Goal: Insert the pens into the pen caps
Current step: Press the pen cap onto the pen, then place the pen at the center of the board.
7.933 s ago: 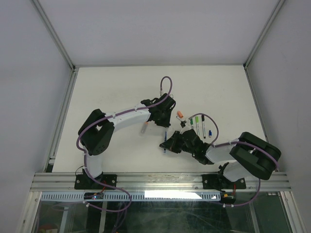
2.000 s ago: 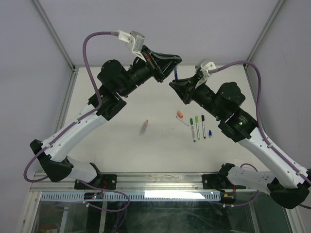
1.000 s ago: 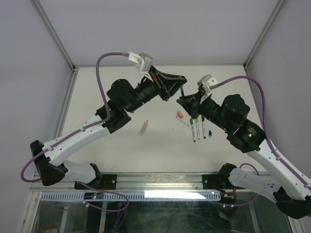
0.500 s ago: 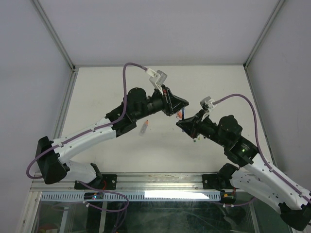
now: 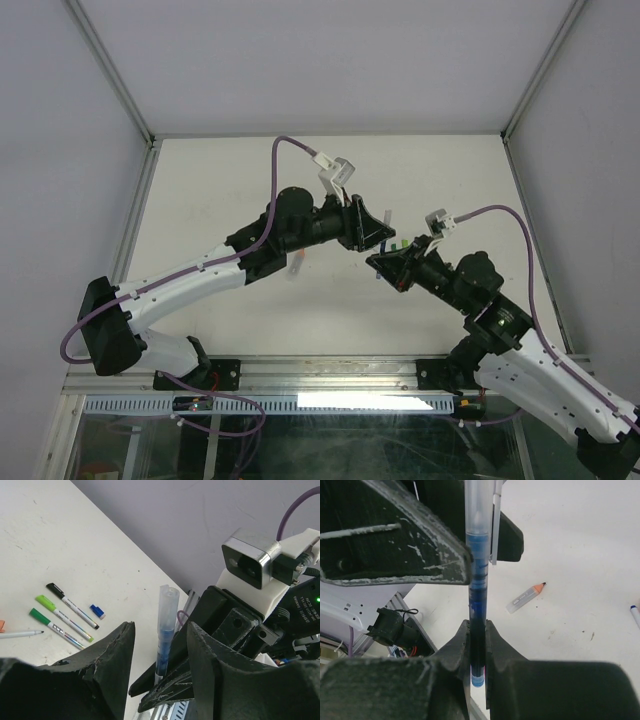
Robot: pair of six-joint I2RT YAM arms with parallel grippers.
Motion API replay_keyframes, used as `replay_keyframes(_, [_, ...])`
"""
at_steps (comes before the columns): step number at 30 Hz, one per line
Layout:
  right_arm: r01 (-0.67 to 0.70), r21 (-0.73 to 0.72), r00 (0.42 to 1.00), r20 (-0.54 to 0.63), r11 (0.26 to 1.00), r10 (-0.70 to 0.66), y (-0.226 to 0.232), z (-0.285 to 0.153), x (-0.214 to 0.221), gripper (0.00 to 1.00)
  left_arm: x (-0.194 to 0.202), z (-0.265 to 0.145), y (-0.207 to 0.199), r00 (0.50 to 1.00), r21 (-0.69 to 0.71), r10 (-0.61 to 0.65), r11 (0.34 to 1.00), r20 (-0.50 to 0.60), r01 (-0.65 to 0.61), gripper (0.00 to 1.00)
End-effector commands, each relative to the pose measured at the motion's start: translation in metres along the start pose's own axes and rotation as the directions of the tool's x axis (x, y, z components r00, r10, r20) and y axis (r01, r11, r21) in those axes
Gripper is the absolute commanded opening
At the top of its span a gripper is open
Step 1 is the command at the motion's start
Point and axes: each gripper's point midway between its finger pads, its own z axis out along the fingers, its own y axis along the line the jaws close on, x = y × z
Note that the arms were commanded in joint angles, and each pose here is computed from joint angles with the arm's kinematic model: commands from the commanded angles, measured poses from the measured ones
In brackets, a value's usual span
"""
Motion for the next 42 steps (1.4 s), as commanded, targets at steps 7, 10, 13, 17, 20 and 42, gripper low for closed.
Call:
replay_keyframes(7, [-0.103, 0.217, 0.994, 0.067, 0.971, 0.09, -0.034, -0.004, -0.01, 0.0, -0.047, -0.027, 0.005, 0.992, -0.026, 0.029, 0.999, 0.127, -0.026, 0.53])
replay_keyframes(10, [-0.113, 0.295, 0.993, 0.047, 0.949, 0.104, -0.047, -0.005, -0.005, 0.0, -0.056, -0.039, 0.029, 0.989, -0.098, 0.045, 0.995, 0.142, -0.032, 0.53])
replay_keyframes(13, [-0.11, 0.372, 0.992, -0.012, 0.922, 0.123, -0.061, -0.003, 0.008, 0.0, -0.065, -0.052, 0.062, 0.987, -0.217, 0.07, 0.976, 0.143, -0.038, 0.55])
replay_keyframes(17, [-0.085, 0.528, 0.975, -0.133, 0.845, 0.18, -0.082, 0.002, 0.028, 0.0, -0.067, -0.069, 0.111, 0.991, -0.361, 0.055, 0.932, 0.12, -0.008, 0.56])
replay_keyframes(20, [-0.008, 0.592, 0.946, -0.257, 0.806, 0.198, -0.093, 0.005, 0.045, 0.0, -0.061, -0.077, 0.137, 0.995, -0.428, 0.052, 0.904, 0.088, -0.009, 0.56])
replay_keyframes(42, [0.273, 0.672, 0.71, -0.624, 0.688, 0.327, -0.176, 0.023, 0.12, 0.02, -0.02, -0.112, 0.2, 0.99, -0.602, 0.132, 0.787, -0.044, -0.132, 0.58])
